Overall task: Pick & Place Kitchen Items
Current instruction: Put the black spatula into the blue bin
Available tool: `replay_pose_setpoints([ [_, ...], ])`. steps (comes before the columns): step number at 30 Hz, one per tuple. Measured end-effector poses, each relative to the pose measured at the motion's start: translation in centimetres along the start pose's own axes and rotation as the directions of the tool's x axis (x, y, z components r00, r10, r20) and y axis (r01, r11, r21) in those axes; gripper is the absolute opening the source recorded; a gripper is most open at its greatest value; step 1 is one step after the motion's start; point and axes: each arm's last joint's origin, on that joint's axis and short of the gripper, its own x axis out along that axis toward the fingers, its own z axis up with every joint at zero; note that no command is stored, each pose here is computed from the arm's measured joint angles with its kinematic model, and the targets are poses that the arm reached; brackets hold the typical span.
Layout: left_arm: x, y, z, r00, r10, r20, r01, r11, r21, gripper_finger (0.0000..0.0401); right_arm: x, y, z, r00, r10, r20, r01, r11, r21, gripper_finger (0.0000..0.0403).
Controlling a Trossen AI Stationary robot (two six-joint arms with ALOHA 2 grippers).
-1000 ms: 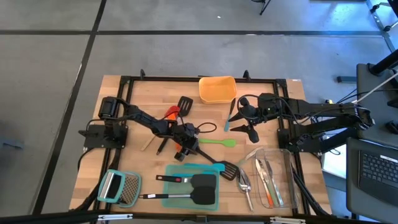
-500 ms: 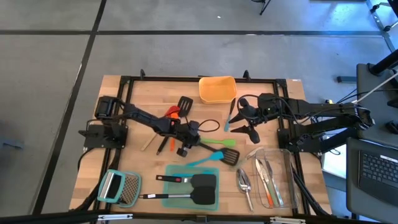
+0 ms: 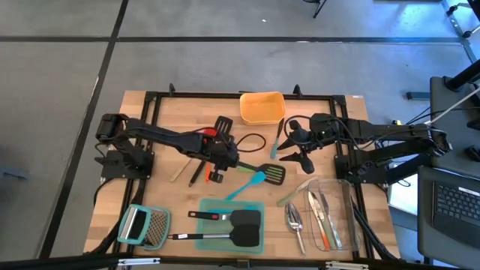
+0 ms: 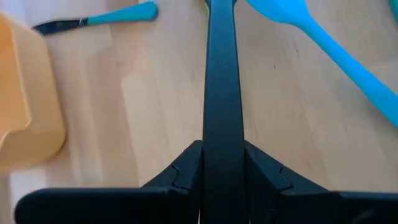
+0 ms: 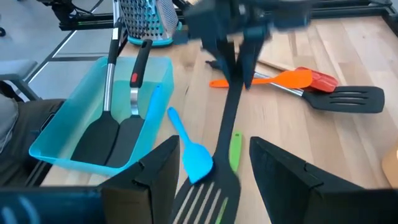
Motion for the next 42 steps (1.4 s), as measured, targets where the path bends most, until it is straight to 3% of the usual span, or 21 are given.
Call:
replay_pose_setpoints([
  [7,-3.6,-0.5,1.7,0.993,0.072,-0.098,-0.072,0.997,0.012,0.0075,0.0,0.0,-0.2,1.000,0.000,-0.018,0.000,1.000,0.003,0.0197],
  [16,-4.4,-0.4,2.3,0.991,0.089,-0.097,-0.092,0.996,-0.022,0.0075,0.0,0.0,-0.2,1.000,0.000,-0.021,0.000,1.000,0.015,0.0197],
  [25,-4.1,-0.3,2.3,0.992,0.096,-0.084,-0.098,0.995,-0.025,0.0075,0.0,0.0,-0.3,1.000,0.000,-0.030,0.001,1.000,0.021,0.0197],
  [31,-0.9,0.0,2.1,1.000,0.013,-0.013,-0.014,0.999,-0.048,0.0075,0.0,0.0,-0.3,0.999,0.000,-0.032,0.001,1.000,0.022,0.0197],
  [37,0.9,0.2,0.9,0.998,0.018,-0.068,-0.020,0.999,-0.037,0.0075,0.0,0.1,-0.4,0.999,0.002,-0.041,-0.001,1.000,0.023,0.0197],
  [42,0.3,0.2,0.6,0.988,0.023,-0.151,-0.026,0.999,-0.019,0.0075,0.1,0.2,-0.5,0.999,0.008,-0.052,-0.007,1.000,0.022,0.0197],
])
